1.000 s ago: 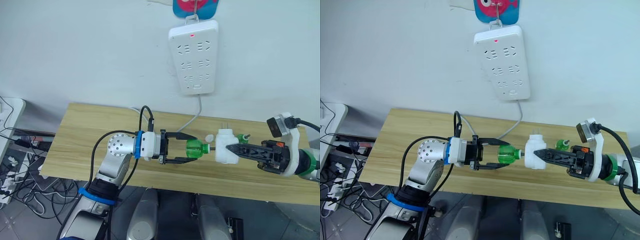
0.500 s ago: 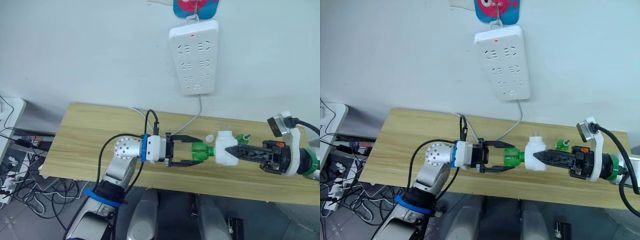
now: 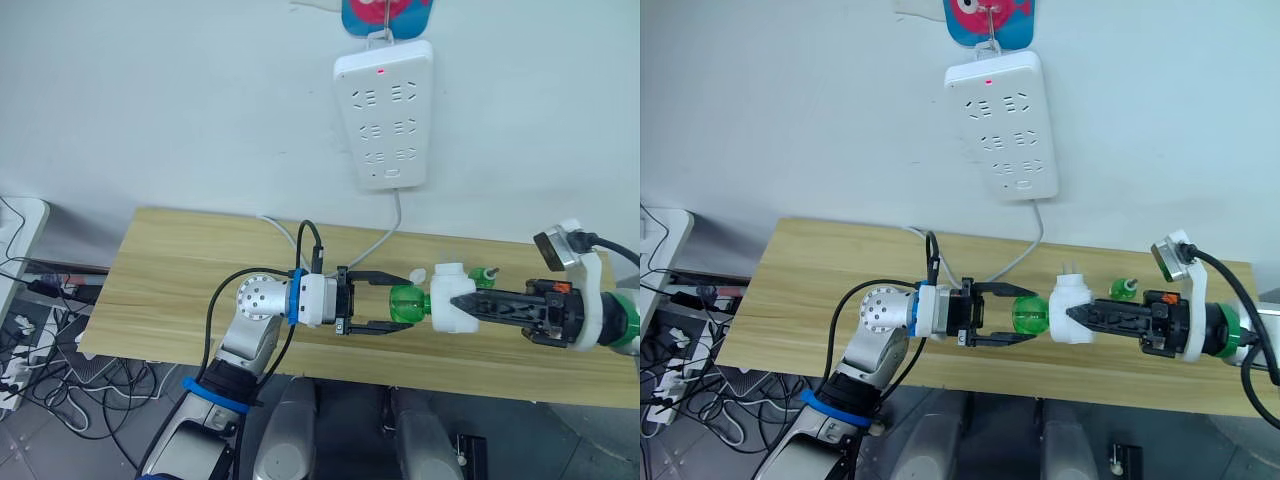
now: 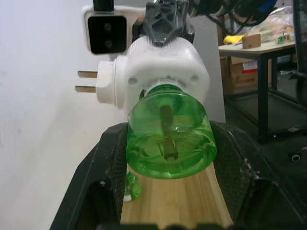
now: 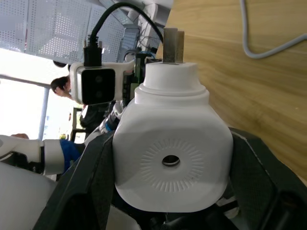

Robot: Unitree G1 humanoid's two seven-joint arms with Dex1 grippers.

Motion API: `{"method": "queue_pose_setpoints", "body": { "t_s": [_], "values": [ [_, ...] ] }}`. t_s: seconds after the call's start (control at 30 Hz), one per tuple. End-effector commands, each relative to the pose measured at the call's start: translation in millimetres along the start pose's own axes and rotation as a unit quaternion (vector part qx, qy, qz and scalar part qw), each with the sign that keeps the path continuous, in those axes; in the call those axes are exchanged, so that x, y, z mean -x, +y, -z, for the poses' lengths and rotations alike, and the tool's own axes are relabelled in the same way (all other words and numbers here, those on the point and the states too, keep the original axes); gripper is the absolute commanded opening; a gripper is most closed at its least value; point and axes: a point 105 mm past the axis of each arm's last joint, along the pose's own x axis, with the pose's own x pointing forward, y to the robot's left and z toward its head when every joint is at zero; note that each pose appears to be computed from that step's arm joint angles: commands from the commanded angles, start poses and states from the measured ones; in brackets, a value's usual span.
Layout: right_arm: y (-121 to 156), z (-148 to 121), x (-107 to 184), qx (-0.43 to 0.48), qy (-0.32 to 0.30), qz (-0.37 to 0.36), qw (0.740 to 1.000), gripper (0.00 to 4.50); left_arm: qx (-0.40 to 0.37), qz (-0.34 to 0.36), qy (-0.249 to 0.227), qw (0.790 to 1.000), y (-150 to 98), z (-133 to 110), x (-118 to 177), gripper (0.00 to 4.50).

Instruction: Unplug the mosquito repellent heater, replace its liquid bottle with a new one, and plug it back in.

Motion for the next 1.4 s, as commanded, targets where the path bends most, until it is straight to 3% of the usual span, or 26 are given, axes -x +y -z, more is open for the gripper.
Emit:
{"method": "queue_pose_setpoints", "body": {
  "t_s": [0.03,0.5,0.67,1.4],
  "values": [
    [9.1,0.0,-7.5,0.016,0.000,-0.010,1.000,2.92,-0.018,0.009,-0.030,0.999,-2.7,-11.8,-13.2,2.23],
    [13.7,0.0,-6.4,0.029,0.006,-0.010,1.000,2.92,-0.015,0.002,-0.042,0.999,-1.2,-12.6,-17.3,2.23],
    [12.9,1.8,0.6,0.019,0.019,-0.012,1.000,4.49,-0.011,0.001,-0.034,0.999,-1.9,-10.6,-14.5,2.23],
    [40.3,31.2,38.9,-0.048,0.132,-0.059,0.988,4.49,-0.005,-0.021,-0.027,0.999,3.3,-7.8,-13.8,2.23]
  ]
}}
